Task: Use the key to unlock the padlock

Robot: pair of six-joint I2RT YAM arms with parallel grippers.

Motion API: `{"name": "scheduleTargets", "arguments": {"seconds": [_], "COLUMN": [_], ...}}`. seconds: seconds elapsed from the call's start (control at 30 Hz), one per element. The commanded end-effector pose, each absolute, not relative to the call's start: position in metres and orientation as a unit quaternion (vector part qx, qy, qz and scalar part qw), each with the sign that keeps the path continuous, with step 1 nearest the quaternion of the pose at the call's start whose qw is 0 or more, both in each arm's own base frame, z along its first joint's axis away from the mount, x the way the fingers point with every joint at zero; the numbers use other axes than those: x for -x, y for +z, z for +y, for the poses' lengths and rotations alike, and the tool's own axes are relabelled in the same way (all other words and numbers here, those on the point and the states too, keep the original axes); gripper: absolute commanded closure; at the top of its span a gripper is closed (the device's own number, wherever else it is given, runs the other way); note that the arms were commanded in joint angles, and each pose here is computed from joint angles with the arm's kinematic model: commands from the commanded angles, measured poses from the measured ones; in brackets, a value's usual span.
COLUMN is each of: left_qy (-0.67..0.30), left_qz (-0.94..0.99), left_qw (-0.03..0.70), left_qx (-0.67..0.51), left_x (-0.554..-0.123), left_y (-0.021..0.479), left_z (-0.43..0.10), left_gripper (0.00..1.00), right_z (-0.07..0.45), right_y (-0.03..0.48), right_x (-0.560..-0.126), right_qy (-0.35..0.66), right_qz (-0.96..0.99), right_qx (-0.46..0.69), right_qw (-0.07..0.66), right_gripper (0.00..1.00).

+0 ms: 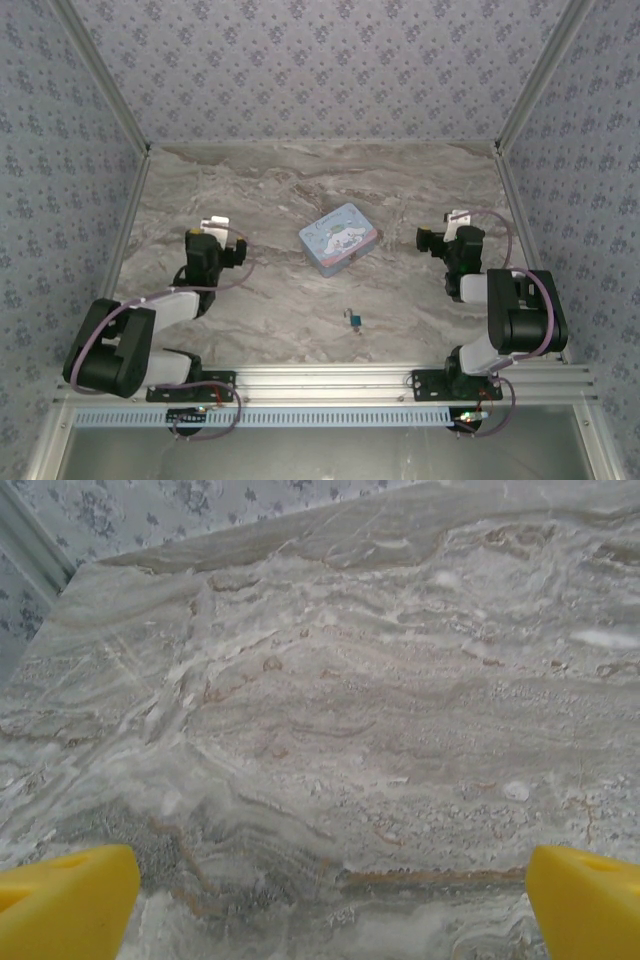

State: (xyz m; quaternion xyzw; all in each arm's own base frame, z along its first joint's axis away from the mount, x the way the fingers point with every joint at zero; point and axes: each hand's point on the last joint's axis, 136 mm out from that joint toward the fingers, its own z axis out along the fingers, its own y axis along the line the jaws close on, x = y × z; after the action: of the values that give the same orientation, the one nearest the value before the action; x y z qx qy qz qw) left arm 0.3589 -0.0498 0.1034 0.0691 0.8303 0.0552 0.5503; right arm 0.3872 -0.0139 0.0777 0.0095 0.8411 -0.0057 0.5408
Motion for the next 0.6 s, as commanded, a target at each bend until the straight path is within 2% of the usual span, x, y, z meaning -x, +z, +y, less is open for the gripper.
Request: {"name": "scheduleTargets", "arguments": {"seconds": [0.0, 0.23, 0.33, 0.43, 0.57], "left_qy": [0.028, 0.01, 0.026, 0.054, 0.04], "left_qz": [0.805, 0.796, 0.806, 0.792, 0.79], "left_qw": [0.587, 0.602, 0.588, 0.605, 0.607], "left_qx": [-0.082, -0.059, -0.061, -0.059, -0.079], "left_x": [-0.359, -0.354, -0.358, -0.362, -0.363], "left_y": [0.121, 0.126, 0.122, 0.124, 0.121], "left_z": [-0.057, -0.046, -0.041, -0.031, -0.035], "left_gripper": [0.01, 0.01, 0.01, 0.0, 0.0], "right_z": [-0.015, -0.014, -0.014, -0.015, -0.015], "right_y": [0.081, 0.081, 0.081, 0.082, 0.082], "right_x": [-0.39, -0.39, -0.39, -0.39, -0.39], "right_qy": [-0.017, -0.017, -0.018, -0.018, -0.018], "right_qz": [0.839, 0.838, 0.838, 0.838, 0.838], "right_qx": [-0.005, -0.004, -0.004, -0.004, -0.005], "right_qw": [0.544, 0.545, 0.545, 0.545, 0.545], "right_gripper": [0.0, 0.0, 0.0, 0.0, 0.0]}}
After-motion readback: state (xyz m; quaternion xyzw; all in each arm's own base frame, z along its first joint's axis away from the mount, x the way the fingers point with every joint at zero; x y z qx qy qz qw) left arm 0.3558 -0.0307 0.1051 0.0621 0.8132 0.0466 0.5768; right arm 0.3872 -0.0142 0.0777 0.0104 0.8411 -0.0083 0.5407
